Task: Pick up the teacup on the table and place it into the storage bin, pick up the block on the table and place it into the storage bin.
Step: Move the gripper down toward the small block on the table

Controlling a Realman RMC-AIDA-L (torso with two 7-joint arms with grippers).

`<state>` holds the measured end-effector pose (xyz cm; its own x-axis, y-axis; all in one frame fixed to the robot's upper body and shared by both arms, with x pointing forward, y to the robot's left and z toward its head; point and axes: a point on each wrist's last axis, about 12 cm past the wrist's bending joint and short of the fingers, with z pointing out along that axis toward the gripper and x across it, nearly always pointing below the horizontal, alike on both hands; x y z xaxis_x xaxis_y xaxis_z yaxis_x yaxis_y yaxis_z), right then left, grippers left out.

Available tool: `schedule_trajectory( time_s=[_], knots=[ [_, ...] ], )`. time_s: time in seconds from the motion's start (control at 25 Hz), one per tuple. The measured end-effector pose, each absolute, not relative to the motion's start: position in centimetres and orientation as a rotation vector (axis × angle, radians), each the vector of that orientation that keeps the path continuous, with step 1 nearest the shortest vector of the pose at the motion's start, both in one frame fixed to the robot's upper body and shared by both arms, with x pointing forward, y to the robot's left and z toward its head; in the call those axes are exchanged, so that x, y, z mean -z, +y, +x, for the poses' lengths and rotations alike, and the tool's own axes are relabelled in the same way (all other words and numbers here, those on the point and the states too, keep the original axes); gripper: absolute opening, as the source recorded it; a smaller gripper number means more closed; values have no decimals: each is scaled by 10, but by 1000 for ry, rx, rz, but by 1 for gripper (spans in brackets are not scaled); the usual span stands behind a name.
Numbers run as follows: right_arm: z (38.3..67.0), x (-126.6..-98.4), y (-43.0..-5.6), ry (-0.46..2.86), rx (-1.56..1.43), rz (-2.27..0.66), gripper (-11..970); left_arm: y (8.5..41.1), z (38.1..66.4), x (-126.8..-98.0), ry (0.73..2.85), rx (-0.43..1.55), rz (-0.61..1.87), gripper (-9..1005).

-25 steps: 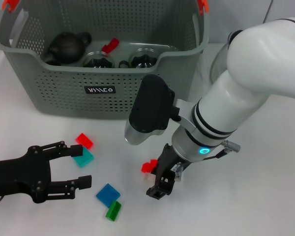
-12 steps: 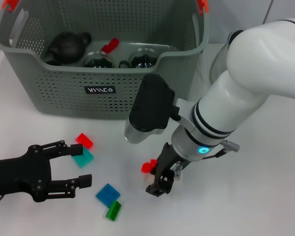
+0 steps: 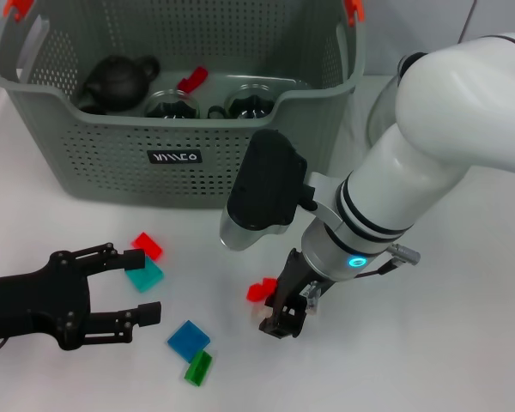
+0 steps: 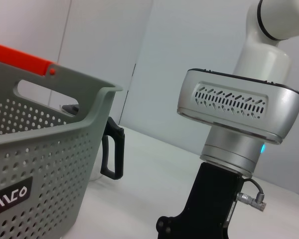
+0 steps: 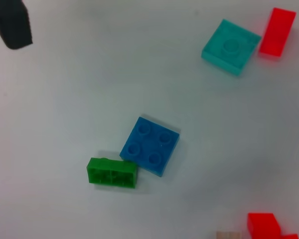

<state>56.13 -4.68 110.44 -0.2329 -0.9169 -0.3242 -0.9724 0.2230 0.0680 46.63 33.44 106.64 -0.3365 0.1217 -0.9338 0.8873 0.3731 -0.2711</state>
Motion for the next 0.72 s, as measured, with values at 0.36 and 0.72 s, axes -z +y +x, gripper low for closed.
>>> schedule_trajectory(
  time_s=[0.36,0.72],
  knots=[
    [563,-1103,-47,2280,-369,-1789,337,334,466,-1066,1725,1057,896,854],
    [562,-1102,-46,2273,-360,-1801,287,334,466,-1066,1725,1058,895,855]
  ],
)
